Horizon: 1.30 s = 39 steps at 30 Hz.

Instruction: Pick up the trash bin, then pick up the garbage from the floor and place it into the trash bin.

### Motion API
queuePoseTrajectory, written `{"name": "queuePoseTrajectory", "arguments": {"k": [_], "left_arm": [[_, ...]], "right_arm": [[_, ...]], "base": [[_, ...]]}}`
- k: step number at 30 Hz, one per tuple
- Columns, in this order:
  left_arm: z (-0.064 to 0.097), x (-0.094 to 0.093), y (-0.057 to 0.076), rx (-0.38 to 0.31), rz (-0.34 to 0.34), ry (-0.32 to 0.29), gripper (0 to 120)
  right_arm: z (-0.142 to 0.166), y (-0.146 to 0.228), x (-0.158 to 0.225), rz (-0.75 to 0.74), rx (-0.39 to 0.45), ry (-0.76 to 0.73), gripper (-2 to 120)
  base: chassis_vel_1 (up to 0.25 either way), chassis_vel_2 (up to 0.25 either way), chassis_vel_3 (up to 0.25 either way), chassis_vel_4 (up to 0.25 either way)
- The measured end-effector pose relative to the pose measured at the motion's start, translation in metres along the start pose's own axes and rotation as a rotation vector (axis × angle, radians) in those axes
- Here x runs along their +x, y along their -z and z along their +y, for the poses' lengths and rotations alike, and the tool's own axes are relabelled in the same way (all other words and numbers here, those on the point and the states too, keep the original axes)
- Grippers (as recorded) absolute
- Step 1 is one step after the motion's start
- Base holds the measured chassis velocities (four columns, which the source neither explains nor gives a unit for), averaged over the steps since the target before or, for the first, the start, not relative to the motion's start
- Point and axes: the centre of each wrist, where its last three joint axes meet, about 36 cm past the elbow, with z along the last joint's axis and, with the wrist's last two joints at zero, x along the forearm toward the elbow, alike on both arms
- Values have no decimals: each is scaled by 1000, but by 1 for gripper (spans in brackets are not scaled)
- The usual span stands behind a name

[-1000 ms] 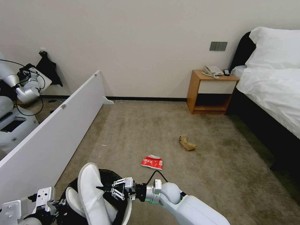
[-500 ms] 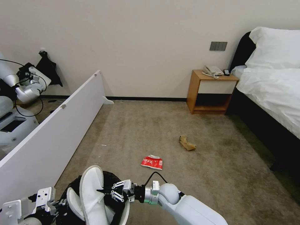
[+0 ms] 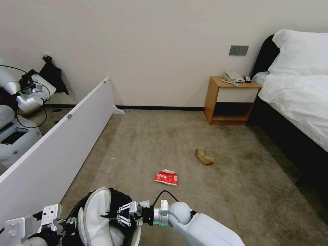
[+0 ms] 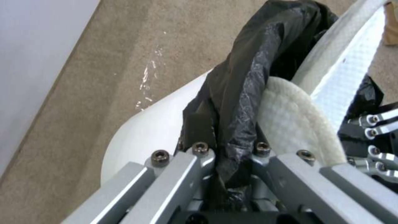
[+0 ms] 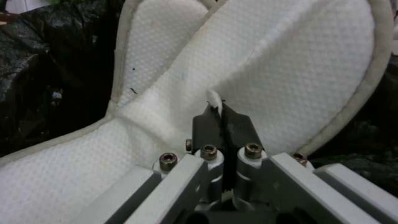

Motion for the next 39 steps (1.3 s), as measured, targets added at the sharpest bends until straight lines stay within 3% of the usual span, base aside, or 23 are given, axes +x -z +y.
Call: {"name": "queuePoseTrajectory", "arguments": {"k": [9,11,15,17,22,23,27,32,35,39], "left_arm": [[-1,0,1,0,-2,-4,2],[0,0,1,0,-3,-5,2],[0,0,1,0,-3,-3,2],[0,0,1,2,-3,-2,2],[0,1,1,2,-3,-3,2],[0,1,1,2,-3,-5,2],[0,1,1,1,-5,-1,2],[-1,1,2,0,-9,2,2],[-1,1,2,-1,-9,4,2],[-1,1,2,-1,-10,5,2]], "right_arm": [[1,6,-2,-12,6,1,0],[2,9,-2,-20,13,-9,12],[3,13,-1,-30,16,-14,22],[2,21,0,-46,28,-23,33],[2,32,5,-61,41,-31,45],[3,40,12,-70,50,-35,55],[3,50,27,-69,60,-47,63],[5,75,68,-53,85,-73,88],[7,86,79,-53,97,-75,97],[10,97,90,-55,108,-79,99]], "base": [[0,0,0,0],[0,0,0,0],[0,0,0,0],[0,0,0,0],[0,0,0,0],[0,0,0,0],[0,0,0,0],[0,0,0,0],[0,0,0,0],[0,0,0,0]]}}
